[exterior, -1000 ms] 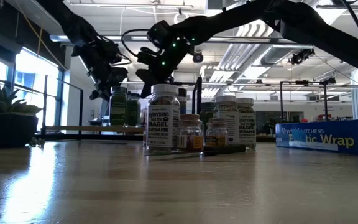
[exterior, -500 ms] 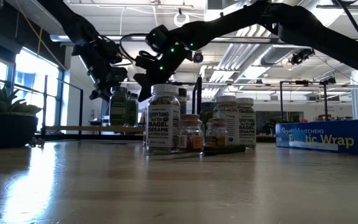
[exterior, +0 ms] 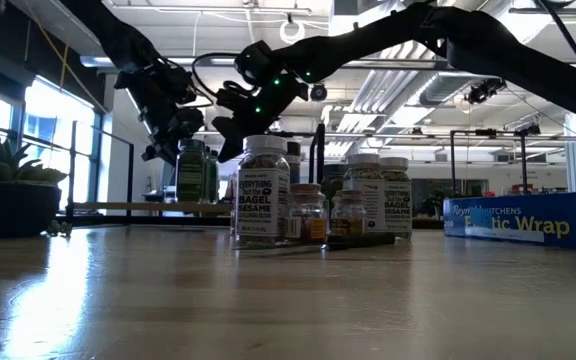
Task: Shelf spices
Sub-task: Adjust the black and green lid seasoning bottles on the shelf
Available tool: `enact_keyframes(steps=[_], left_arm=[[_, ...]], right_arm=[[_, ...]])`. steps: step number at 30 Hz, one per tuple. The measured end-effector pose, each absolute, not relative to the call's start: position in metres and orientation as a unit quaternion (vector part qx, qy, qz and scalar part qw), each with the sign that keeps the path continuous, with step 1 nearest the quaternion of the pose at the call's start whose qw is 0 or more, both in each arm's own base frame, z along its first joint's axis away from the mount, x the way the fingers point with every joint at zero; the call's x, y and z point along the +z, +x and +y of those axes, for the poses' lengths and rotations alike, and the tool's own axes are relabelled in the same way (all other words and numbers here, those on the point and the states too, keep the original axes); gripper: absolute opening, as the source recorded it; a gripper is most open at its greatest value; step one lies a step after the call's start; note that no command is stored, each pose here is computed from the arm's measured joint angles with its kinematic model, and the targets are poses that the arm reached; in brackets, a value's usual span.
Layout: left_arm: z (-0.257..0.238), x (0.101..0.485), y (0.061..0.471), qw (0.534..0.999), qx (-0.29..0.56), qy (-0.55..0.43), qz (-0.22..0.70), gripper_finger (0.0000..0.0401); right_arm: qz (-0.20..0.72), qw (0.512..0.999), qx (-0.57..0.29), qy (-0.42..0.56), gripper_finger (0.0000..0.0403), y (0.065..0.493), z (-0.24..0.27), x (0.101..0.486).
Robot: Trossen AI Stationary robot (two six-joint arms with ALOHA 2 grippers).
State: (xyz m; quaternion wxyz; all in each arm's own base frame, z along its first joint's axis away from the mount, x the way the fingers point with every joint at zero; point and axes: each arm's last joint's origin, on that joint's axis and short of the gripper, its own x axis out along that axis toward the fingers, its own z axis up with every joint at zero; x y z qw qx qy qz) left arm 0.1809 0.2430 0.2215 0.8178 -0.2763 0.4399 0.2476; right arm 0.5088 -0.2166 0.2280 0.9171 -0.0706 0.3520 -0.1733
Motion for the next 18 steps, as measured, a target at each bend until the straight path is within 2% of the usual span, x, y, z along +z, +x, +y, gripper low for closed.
enact_keyframes(steps=[18], left_arm=[[0.242, 0.22, 0.178, 0.802, 0.265, -0.269, 0.463, 0.0]], right_arm=[[0.366, 0.914, -0.166, -0.062, 0.0, 0.512, -0.217, 0.212]])
